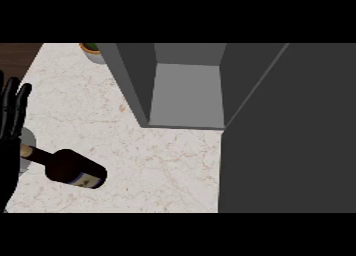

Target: Pick up the wine, place it into the cabinet and close the cabinet

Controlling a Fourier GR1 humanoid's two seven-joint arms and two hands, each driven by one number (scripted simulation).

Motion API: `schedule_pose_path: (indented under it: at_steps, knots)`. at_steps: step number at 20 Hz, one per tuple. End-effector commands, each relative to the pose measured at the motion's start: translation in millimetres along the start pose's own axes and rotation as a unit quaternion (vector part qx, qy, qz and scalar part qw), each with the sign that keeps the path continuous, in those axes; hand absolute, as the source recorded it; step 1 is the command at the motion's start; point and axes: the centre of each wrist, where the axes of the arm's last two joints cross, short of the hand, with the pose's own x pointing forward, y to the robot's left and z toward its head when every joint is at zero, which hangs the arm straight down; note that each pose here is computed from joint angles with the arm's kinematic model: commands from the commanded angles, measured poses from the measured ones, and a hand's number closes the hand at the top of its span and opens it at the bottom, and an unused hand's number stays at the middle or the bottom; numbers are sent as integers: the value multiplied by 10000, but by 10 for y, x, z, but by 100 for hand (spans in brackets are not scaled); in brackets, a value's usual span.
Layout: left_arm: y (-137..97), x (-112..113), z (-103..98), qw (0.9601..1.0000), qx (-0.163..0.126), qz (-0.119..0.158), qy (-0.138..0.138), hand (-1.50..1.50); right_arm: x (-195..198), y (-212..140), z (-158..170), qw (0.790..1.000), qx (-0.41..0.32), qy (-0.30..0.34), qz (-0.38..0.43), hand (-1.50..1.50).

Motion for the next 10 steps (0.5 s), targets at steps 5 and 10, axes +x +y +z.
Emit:
schedule_pose_path:
  at_steps: [5,10]
  knots:
    - [-198,-22,-122,9404,-2710,2007,-449,-150,92,123,38,9996,207,-146,-76,-150]
    - [-156,-178,96,8602,-4054,3059,466,-150,96,272,170,9900,985,366,-945,-150]
